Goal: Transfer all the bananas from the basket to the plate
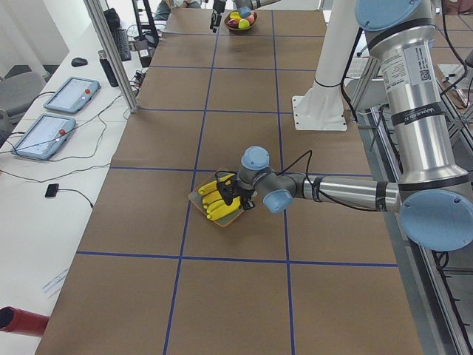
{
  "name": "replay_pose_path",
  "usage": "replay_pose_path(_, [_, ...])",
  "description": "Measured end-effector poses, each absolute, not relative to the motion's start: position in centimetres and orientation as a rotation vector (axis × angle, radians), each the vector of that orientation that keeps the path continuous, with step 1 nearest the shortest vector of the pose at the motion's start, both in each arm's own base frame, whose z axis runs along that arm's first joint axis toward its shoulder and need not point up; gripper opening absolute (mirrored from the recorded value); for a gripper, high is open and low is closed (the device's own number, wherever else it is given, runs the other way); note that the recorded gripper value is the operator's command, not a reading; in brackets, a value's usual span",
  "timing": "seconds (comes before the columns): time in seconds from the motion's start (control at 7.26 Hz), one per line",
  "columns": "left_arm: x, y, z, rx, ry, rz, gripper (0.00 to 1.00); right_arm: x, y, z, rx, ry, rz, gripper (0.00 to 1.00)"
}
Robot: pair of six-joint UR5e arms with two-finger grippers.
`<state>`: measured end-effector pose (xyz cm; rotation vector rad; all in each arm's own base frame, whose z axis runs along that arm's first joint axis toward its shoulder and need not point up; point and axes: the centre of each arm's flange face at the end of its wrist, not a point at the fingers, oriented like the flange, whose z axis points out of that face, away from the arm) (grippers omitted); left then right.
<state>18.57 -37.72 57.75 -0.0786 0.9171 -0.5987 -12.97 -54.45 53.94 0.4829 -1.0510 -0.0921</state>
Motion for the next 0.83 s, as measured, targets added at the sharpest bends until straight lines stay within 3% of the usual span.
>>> replay_pose_path(0.14, [18.8,-38.0,57.8,-0.079,0.918,-0.597,0.99,-12.9,-54.4,53.9,0.483,-1.053,-0.092,1.00])
replay_pose_path(0.83, [18.6,-37.6,56.9,-0.029,0.928,-0.495,1.00,-10.4,-54.4,54.1,0.484,-1.064,-0.066,1.00])
